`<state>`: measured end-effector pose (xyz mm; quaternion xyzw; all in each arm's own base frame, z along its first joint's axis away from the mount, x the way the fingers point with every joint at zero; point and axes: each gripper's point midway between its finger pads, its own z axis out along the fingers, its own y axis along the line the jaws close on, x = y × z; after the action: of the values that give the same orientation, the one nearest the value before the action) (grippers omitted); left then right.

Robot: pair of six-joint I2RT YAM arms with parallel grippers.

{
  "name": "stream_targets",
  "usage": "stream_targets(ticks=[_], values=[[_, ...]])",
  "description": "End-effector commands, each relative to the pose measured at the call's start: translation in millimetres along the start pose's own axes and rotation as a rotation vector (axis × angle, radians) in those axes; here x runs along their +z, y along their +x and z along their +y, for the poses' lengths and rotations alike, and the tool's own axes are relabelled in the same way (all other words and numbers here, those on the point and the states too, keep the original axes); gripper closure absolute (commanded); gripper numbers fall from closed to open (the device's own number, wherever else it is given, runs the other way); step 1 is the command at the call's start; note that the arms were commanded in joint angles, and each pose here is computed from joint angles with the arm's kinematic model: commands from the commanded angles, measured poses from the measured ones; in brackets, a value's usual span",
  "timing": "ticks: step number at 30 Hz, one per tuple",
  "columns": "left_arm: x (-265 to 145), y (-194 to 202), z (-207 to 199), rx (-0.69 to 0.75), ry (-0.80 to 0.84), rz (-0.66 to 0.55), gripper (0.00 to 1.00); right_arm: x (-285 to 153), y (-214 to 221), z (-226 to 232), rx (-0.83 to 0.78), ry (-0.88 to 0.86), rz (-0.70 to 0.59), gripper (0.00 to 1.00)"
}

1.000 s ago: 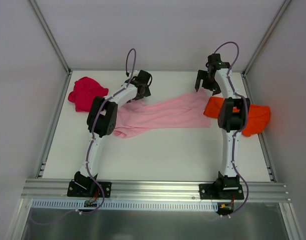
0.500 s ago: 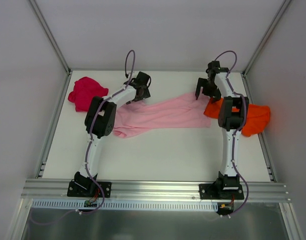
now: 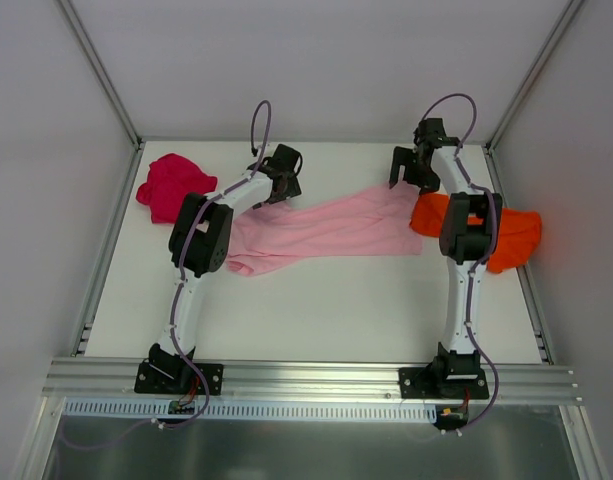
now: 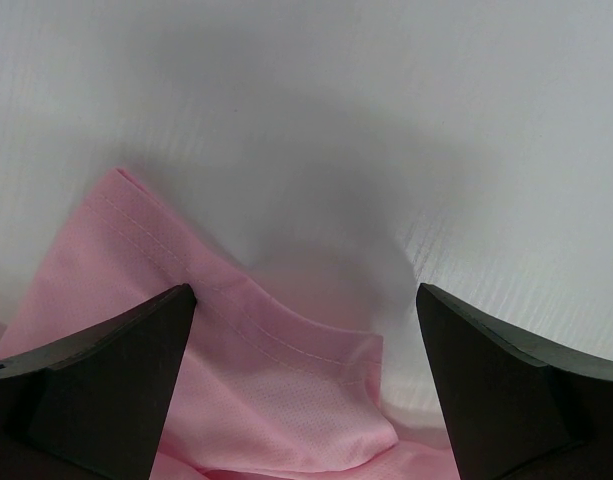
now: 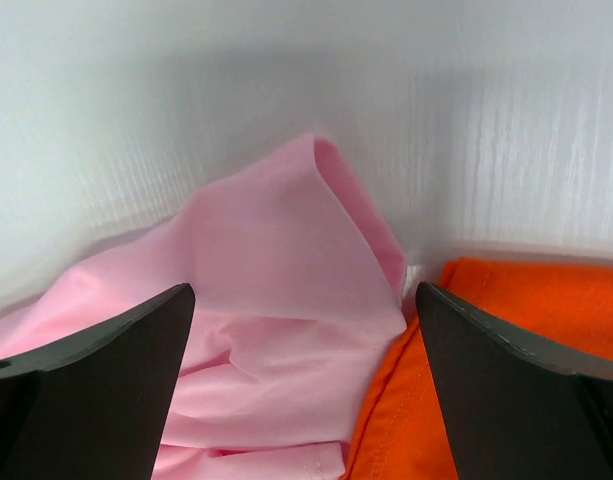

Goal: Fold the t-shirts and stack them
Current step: Flatten out the tshirt

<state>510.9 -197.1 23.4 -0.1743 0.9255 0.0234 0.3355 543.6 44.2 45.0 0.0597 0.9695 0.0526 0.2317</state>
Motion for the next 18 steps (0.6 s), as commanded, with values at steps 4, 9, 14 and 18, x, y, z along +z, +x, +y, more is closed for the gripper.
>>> stream_targets(ticks=[4,9,14,18], values=[[-13.0,-11.1,2.0,0.007,0.025,-0.013,0.04,-16.7,-48.0,6.9,-0.123,-0.001,-0.138,0.0],[-11.2,-9.3,1.7,0.013,0.035,-0.011,0.04,-9.9,-53.8,-8.6,-0.191,0.069,-0.137,0.0],[-11.9,-9.8,-1.0,0.011,0.047,-0.009,0.04,2.0,-46.1,-18.4,-0.21,0.103,-0.102,0.0],[-11.6,-8.3,-2.3,0.007,0.053,-0.002,0.04,8.6,-35.7,-17.3,-0.176,0.063,-0.047,0.0]])
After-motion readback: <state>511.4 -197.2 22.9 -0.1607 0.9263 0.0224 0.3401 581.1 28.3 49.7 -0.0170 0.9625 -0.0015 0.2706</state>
